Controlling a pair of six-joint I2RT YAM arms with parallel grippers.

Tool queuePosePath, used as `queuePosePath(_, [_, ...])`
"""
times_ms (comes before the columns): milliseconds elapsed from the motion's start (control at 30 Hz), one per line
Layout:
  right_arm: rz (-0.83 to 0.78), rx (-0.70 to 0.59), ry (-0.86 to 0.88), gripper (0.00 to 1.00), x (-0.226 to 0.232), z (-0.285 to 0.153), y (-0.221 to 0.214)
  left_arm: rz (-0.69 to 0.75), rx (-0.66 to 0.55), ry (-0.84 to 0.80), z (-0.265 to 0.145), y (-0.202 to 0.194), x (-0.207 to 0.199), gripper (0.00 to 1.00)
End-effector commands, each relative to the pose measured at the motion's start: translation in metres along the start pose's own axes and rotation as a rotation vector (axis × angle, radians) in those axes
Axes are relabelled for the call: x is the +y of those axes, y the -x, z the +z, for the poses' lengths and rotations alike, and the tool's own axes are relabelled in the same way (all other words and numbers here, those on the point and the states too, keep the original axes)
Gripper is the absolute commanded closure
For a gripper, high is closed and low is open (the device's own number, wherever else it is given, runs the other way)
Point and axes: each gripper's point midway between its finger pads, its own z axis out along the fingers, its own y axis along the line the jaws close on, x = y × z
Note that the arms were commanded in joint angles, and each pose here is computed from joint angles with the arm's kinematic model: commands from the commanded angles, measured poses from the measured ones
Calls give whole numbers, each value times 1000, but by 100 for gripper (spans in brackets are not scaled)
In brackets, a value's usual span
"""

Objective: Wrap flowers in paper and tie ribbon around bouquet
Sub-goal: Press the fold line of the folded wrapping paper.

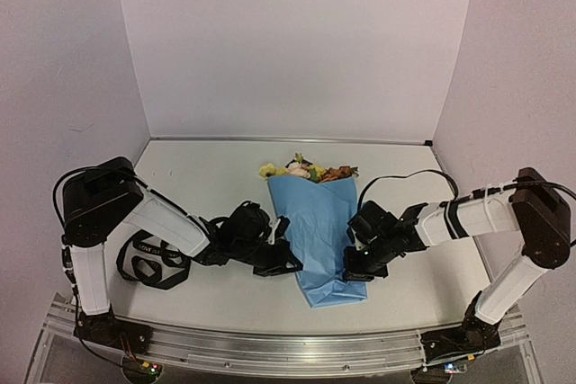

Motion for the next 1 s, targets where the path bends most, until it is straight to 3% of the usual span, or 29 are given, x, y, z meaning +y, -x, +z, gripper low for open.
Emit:
queuePosePath(0, [10, -3, 49, 100, 14, -13, 0, -13, 32, 18, -22, -4, 4, 100])
queuePosePath(167, [-31, 18, 95, 100, 37, -26, -2, -10, 108, 49, -29, -27, 22, 100])
queuePosePath(467, [-176, 54, 25, 100, 49, -47, 9, 43, 159, 112, -30, -38, 41, 100])
queuePosePath(800, [-99, 89, 8, 100, 44, -43, -3, 97, 145, 125, -39, -23, 38, 99])
queuePosePath(867, [-98, 83, 18, 100, 50, -43, -2, 123, 138, 115, -42, -19, 30, 91])
queuePosePath(967, [-86, 68, 29, 100, 56, -46, -1, 170, 125, 117, -48, -18, 19, 70])
